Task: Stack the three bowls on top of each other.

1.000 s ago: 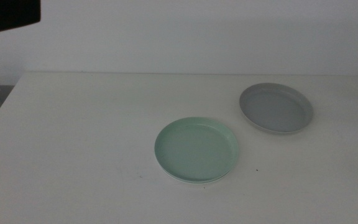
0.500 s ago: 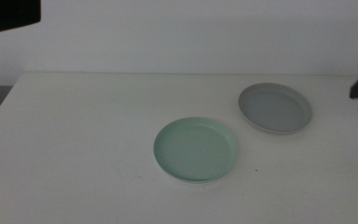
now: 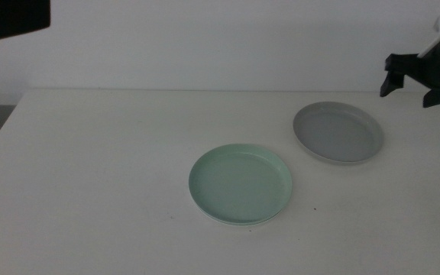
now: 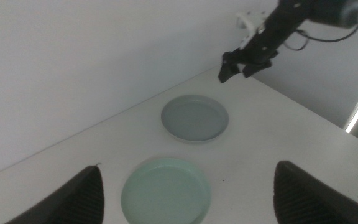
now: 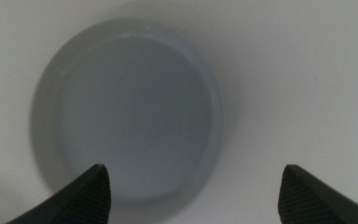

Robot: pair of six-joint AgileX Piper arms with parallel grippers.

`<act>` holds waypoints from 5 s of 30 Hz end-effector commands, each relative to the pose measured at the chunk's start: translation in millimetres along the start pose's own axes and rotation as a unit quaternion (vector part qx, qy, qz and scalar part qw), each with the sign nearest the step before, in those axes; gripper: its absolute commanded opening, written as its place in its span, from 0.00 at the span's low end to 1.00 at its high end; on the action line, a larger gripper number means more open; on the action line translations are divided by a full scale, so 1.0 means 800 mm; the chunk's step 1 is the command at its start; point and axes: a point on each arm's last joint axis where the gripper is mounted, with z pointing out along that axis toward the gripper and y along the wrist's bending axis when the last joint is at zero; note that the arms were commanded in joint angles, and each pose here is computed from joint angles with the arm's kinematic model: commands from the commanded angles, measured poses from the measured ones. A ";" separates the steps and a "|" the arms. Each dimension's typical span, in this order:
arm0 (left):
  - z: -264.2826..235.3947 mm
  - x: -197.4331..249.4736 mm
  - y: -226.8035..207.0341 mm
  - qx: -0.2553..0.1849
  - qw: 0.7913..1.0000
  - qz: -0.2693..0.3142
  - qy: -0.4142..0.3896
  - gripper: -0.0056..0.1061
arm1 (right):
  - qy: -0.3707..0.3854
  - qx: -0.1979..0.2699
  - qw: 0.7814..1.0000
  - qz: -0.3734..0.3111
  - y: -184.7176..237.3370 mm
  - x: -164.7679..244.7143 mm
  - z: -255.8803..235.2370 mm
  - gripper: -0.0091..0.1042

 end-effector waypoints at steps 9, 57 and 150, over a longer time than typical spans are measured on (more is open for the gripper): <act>0.001 0.000 0.001 -0.004 1.000 -0.002 -0.005 0.89 | 0.046 -0.022 0.998 0.033 -0.021 -0.022 0.102 0.76; 0.001 0.000 0.001 -0.004 1.000 -0.002 -0.005 0.89 | 0.087 -0.127 0.981 -0.123 0.119 0.089 0.029 0.06; -0.023 0.101 0.060 -0.340 0.933 -0.105 -0.055 0.89 | -0.378 -0.104 0.906 -0.158 0.026 0.202 -0.287 0.90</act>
